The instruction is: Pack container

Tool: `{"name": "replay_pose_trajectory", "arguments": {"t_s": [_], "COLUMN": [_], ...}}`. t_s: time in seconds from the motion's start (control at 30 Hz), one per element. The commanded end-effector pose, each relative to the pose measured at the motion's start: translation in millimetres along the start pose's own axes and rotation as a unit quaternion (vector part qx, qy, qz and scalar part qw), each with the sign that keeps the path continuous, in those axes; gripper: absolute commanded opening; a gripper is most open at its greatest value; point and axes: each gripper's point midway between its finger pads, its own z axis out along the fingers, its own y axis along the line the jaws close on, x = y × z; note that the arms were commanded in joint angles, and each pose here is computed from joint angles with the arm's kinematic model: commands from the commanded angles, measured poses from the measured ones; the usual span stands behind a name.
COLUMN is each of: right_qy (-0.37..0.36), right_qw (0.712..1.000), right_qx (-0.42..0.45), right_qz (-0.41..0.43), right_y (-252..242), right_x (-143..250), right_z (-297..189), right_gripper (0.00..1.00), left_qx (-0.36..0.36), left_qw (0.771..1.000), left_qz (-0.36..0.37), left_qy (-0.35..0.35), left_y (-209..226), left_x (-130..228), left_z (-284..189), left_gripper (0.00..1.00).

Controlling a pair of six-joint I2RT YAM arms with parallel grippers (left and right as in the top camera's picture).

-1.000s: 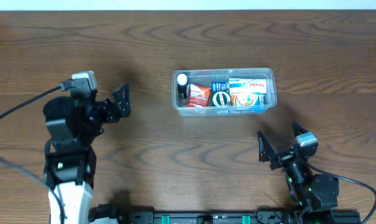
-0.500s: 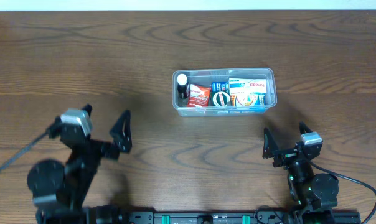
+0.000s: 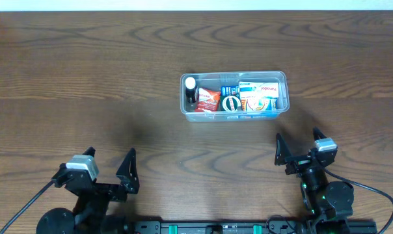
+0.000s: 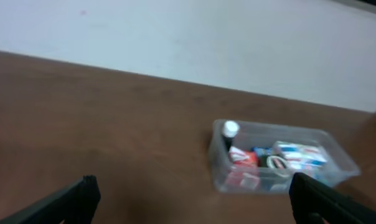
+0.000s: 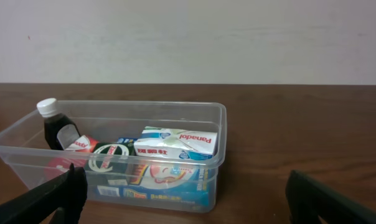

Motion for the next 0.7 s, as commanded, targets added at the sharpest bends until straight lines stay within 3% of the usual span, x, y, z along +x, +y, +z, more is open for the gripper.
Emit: {"name": "replay_pose_trajectory", "arguments": {"t_s": [0.0, 0.07, 0.2, 0.37, 0.53, 0.67], "right_qy": [0.003, 0.003, 0.003, 0.003, 0.003, 0.003], "right_qw": [1.000, 1.000, 1.000, 1.000, 1.000, 1.000], "right_qx": [0.002, 0.002, 0.002, 0.002, 0.002, 0.002], "right_qz": [0.002, 0.002, 0.002, 0.002, 0.002, 0.002], "right_y": [-1, -1, -1, -1, -1, -1], "right_x": [2, 2, 2, 2, 2, 2], "right_z": [0, 0, 0, 0, 0, 0], "right_gripper": [0.99, 0.99, 0.99, 0.99, 0.99, 0.99], "left_qx": [-0.057, -0.053, 0.022, 0.029, 0.030, 0.032], "left_qw": [0.998, 0.998, 0.994, 0.991, 0.992, 0.986], "left_qz": [0.012, 0.027, 0.097, 0.114, 0.113, 0.139], "left_qy": [-0.017, -0.023, -0.039, -0.068, -0.049, -0.082], "left_y": [19, 17, -12, -18, -14, -11], "left_x": [-8, -11, -13, -15, -3, -10], "left_z": [-2, -2, -9, -24, -16, -2], "left_gripper": [0.98, 0.98, 0.98, 0.98, 0.98, 0.98]}}
